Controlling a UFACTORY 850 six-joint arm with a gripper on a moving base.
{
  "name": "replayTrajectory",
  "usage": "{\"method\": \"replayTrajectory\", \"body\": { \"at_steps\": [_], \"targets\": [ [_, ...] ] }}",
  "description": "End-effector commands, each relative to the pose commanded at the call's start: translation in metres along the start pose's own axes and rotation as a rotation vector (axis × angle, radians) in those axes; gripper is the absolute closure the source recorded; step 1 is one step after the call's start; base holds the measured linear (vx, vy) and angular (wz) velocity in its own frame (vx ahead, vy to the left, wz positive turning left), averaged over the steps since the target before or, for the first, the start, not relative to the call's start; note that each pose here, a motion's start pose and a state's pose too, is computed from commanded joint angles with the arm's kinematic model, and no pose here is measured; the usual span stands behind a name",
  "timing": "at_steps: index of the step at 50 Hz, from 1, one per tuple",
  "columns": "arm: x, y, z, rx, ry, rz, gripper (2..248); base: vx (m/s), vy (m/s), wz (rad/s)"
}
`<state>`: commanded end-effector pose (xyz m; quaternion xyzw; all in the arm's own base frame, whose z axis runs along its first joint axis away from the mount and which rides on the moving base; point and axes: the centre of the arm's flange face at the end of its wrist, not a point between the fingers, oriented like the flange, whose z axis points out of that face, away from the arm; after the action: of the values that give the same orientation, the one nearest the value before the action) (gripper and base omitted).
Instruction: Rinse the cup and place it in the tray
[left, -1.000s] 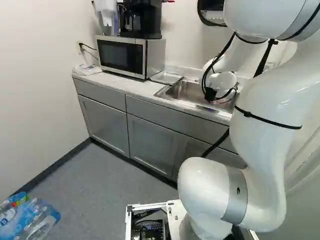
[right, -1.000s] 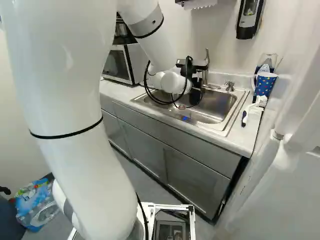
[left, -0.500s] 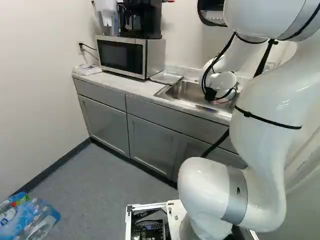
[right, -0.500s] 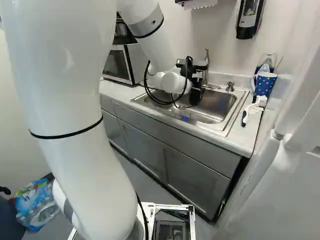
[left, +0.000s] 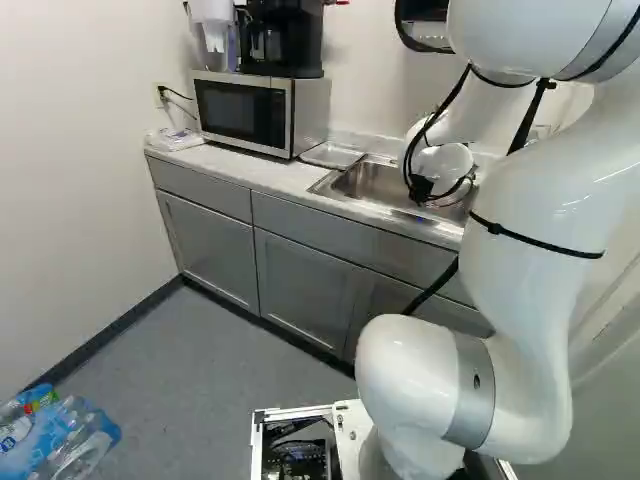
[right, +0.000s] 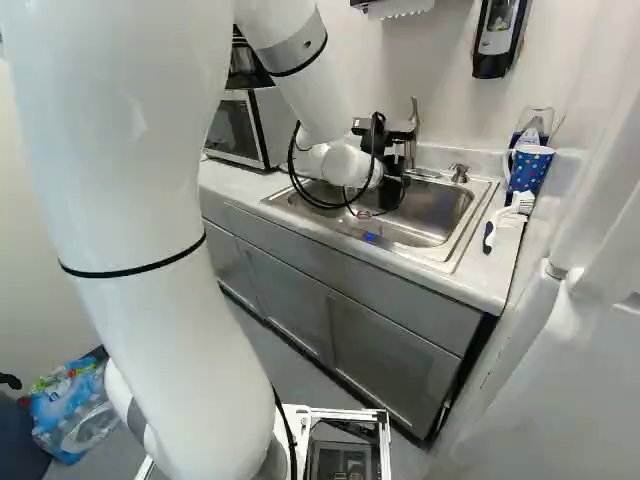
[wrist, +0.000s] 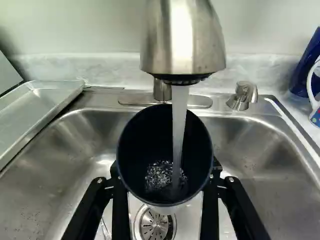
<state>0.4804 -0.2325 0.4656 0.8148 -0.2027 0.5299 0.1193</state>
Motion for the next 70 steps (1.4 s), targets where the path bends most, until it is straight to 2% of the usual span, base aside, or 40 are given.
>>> {"method": "replayTrajectory", "body": {
  "at_steps": [70],
  "targets": [
    [0.0,0.0,0.0,0.0,0.0,0.0,125,0.0,0.0,0.0]
  ]
}}
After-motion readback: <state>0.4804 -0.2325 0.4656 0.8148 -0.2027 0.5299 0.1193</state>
